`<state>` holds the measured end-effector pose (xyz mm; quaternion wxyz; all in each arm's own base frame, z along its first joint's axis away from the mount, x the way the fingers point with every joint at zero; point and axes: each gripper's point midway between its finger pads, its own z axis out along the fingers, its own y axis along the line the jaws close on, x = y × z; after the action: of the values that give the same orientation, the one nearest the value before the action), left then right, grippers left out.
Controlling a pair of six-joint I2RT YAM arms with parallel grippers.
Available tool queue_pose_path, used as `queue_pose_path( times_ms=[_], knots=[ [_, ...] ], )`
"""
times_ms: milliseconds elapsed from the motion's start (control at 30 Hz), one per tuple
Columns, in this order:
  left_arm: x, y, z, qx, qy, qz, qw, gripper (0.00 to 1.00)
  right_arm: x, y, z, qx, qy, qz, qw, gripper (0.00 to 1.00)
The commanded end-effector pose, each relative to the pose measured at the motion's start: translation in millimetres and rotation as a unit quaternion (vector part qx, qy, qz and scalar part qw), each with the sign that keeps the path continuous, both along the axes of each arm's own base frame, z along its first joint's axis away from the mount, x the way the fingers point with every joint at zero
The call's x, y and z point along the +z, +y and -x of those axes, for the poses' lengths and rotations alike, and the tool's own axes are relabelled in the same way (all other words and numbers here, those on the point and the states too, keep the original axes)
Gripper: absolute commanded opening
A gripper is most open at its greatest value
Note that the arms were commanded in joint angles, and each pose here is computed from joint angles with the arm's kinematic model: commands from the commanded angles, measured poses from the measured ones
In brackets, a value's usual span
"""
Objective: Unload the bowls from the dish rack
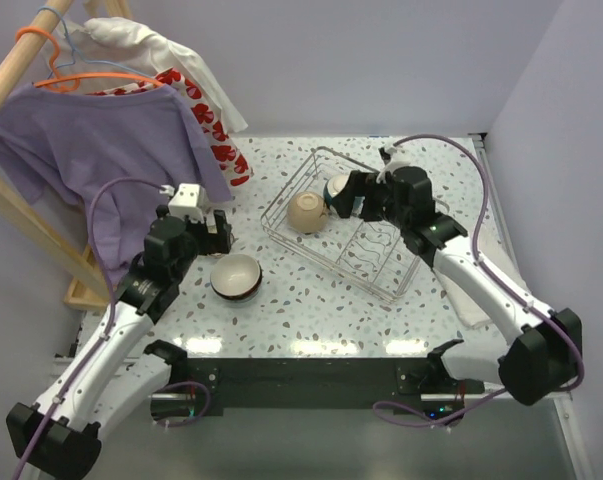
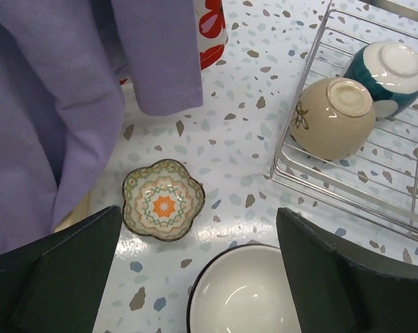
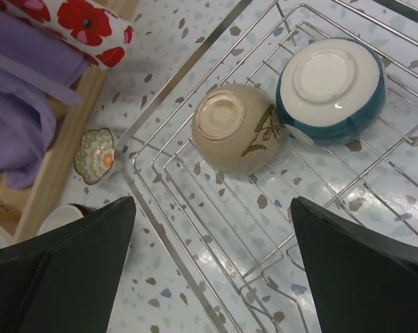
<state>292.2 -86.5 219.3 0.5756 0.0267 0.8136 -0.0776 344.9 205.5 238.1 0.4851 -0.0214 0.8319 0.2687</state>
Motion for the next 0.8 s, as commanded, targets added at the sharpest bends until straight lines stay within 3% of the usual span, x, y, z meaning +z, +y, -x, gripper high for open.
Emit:
queue_pose_path(
  times_ms=[0,300,767],
  knots=[
    [-7.6,13.4,14.8,0.015,-0.020,-0.007,1.000,1.00,30.9,14.1,-32.0,-0.070,0.014,-0.110,0.991,0.99],
    [7.6,43.0,22.8,0.078,-0.092,-0.013,0.993,1.00,-22.4,25.0,-66.5,-0.161,0.091,-0.181,0.966,0.99],
    [4.7,41.6,23.7,0.072,-0.091,-0.013,0.993,1.00,-84.5,47.2,-79.3,-0.262,0.153,-0.201,0.931,0.99]
  ],
)
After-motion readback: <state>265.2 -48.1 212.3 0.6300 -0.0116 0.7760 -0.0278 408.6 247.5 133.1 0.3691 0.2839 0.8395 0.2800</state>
